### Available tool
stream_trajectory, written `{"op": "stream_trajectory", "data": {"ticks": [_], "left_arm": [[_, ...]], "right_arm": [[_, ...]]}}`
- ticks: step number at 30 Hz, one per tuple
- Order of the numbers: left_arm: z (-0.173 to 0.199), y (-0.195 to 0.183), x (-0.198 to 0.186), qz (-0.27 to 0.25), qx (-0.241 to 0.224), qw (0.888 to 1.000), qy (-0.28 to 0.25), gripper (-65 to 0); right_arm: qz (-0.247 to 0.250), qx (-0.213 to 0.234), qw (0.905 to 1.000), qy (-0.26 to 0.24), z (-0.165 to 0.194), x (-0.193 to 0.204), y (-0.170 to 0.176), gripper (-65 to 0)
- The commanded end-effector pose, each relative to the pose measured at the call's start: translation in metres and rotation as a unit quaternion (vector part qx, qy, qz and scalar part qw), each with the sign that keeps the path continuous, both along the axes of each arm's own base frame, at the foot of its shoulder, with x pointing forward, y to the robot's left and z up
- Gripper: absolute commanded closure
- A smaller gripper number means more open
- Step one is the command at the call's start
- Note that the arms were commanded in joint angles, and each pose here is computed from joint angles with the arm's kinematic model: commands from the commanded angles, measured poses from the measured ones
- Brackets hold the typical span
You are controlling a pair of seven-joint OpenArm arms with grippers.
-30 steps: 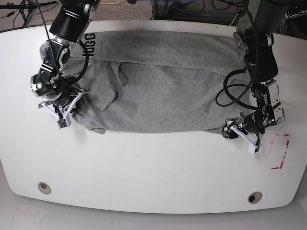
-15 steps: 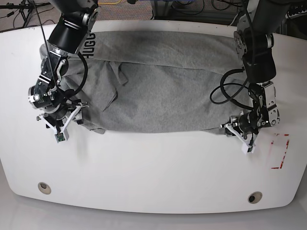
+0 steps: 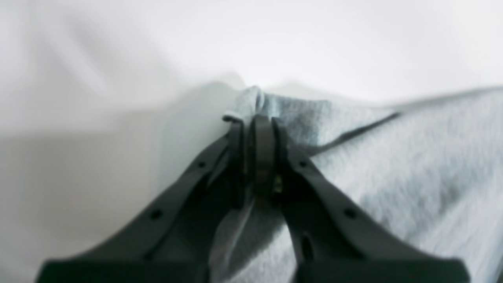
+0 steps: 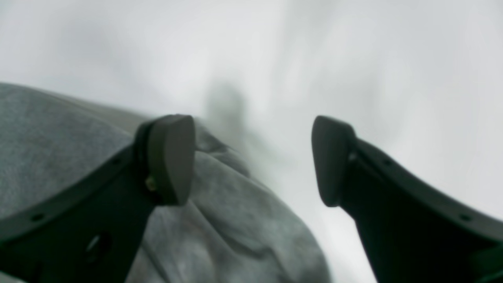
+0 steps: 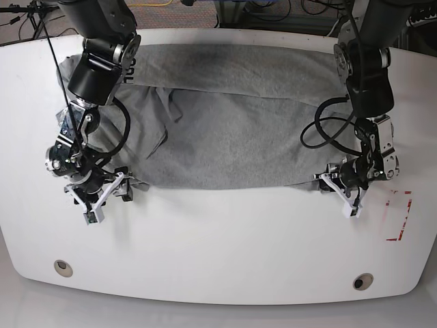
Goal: Fold the T-shirt properly
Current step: 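Lower both grippers and grasp the shirt's opposite edge corners, then pull the grasped edge corners with both grippers, straightening the shirt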
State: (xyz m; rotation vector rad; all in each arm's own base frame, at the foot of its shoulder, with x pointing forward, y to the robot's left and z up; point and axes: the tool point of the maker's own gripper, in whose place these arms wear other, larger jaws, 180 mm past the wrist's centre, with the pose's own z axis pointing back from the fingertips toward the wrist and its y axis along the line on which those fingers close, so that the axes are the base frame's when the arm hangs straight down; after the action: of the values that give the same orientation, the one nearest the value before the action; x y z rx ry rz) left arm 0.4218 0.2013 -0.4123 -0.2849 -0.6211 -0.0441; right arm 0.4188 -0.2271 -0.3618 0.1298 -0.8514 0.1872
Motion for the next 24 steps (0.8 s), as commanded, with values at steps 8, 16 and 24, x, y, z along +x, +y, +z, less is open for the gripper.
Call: {"op": "stream_trajectory", "data": {"ticks": [8,16,24], "left_arm": [[0.006,0.019,-0.001,-0.006,0.019,1.000,-0.003,-1.8],[0.004,0.025,-0.005,-0.003,0.024,1.000,-0.001,-1.7],[0.003,0.026,-0.006,-0.003,0.026,1.000,0.001,-1.7]], "right_arm": [[-0.001,0.043,0.9990,0.006,-0.023,0.001,0.011,-37.9],[0.003,0.054,0.9984,0.018,-0.035,-0.008,0.023,-33.9],[0.003,0.052,0.9985,0.019,-0.035,-0.008,0.022,0.0]]}}
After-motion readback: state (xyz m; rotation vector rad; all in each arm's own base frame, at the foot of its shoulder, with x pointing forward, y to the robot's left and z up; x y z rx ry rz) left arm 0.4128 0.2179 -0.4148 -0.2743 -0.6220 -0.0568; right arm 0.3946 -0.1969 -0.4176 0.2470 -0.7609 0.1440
